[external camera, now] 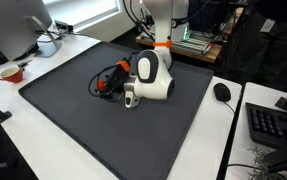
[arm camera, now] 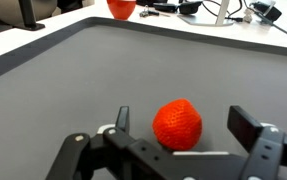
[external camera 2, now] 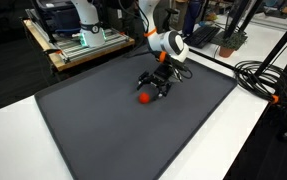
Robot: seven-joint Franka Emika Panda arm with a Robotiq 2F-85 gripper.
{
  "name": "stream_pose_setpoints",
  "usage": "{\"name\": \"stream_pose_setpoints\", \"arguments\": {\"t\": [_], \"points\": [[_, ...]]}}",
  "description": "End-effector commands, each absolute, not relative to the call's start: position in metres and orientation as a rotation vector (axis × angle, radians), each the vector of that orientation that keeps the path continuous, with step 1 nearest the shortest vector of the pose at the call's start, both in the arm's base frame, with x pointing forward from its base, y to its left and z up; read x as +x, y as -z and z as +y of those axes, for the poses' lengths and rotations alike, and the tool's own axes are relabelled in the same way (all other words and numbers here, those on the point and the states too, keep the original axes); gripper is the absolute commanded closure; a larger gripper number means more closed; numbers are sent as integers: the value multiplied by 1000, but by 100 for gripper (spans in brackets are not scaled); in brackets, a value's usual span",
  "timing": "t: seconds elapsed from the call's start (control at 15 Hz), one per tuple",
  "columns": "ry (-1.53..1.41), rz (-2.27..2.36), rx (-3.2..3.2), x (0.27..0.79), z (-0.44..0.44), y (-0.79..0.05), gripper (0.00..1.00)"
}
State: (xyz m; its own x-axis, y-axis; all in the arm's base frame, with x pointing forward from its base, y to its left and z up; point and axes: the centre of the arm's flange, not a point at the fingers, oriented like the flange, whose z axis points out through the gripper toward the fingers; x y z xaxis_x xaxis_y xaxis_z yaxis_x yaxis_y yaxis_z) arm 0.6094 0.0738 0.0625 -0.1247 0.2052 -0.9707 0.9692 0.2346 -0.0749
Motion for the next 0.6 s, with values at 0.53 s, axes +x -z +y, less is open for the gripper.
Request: {"name": "stream_pose_setpoints", "arguments": {"t": [0.53], "points": [[972,1569,1184,610,72,-61,4]]}}
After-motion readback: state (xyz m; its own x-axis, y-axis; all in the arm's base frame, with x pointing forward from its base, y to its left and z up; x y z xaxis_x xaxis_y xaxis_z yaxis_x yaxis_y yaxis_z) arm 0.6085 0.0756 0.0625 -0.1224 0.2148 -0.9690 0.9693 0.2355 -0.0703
